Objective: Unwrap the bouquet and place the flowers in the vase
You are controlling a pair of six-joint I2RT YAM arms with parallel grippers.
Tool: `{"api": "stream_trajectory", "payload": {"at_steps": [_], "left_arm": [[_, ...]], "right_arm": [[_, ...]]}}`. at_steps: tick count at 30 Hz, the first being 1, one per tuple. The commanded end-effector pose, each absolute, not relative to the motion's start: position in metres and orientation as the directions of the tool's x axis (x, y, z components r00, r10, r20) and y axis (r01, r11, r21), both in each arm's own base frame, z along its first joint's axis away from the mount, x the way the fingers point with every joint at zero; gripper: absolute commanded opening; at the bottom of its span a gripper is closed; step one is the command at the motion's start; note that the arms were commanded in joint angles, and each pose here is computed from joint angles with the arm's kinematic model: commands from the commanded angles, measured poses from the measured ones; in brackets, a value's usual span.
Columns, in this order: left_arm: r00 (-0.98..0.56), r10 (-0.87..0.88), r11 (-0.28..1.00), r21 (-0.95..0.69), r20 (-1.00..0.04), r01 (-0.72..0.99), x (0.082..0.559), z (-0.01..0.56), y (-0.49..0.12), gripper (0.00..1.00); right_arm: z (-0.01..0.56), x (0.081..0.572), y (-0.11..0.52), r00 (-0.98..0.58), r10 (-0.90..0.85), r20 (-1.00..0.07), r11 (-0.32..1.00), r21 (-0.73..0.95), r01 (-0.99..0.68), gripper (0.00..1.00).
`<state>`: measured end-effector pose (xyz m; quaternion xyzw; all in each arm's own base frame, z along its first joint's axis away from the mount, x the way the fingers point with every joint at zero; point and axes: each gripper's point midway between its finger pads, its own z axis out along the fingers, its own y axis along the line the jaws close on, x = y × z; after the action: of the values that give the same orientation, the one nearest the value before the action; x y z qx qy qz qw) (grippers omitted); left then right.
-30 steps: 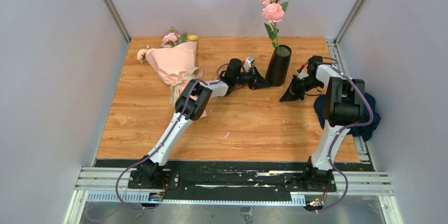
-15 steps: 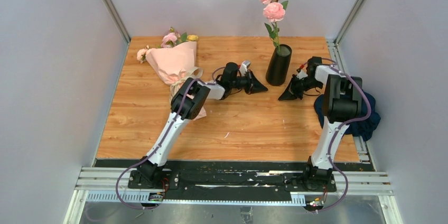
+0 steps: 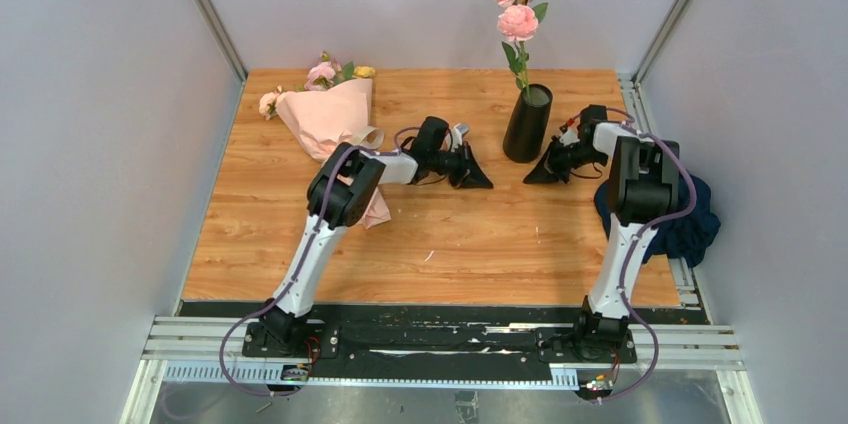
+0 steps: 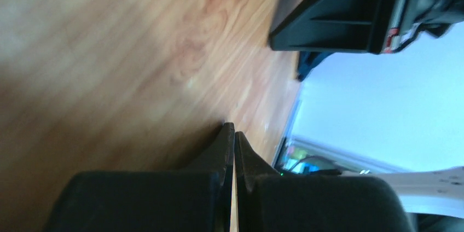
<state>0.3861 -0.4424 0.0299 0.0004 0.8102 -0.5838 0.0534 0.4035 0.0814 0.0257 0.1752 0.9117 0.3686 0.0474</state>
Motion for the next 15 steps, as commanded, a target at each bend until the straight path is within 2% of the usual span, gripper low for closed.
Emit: {"api": "stream_trajectory", "payload": {"at_steps": [1,4,5,9,10,11,13,15], "left_arm": [[-0.956,0.13,0.604,-0.743,-0.264,0.287,0.368,0.045,-0.396,0.0],[-0.908,0.232,0.718,-0.568,-0.349,0.402,0.363,0.064,-0.356,0.01],[-0.895,0.235,0.737,-0.532,-0.378,0.418,0.363,0.076,-0.344,0.06],[-0.872,0.19,0.8,-0.444,-0.452,0.405,0.363,0.115,-0.3,0.37],[-0.865,0.168,0.817,-0.424,-0.474,0.391,0.365,0.124,-0.291,0.48],[-0.86,0.144,0.835,-0.407,-0.489,0.371,0.367,0.13,-0.28,0.58],[-0.848,0.088,0.888,-0.344,-0.523,0.304,0.375,0.137,-0.249,0.78],[-0.839,0.036,0.938,-0.272,-0.542,0.216,0.382,0.137,-0.215,0.9]], "right_arm": [[0.039,0.377,0.067,-0.922,0.386,-0.015,0.741,0.601,0.3,0.0],[0.064,0.357,0.062,-0.918,0.374,-0.134,0.809,0.531,0.253,0.0],[0.069,0.347,0.061,-0.915,0.366,-0.167,0.83,0.502,0.241,0.0],[0.106,0.323,0.08,-0.901,0.265,-0.342,0.911,0.395,0.118,0.0],[0.11,0.319,0.087,-0.9,0.218,-0.378,0.932,0.353,0.077,0.02],[0.119,0.316,0.094,-0.89,0.166,-0.424,0.949,0.315,0.027,0.07],[0.137,0.312,0.116,-0.865,0.052,-0.499,0.963,0.255,-0.089,0.22],[0.151,0.311,0.141,-0.833,-0.061,-0.55,0.954,0.212,-0.21,0.43]]}}
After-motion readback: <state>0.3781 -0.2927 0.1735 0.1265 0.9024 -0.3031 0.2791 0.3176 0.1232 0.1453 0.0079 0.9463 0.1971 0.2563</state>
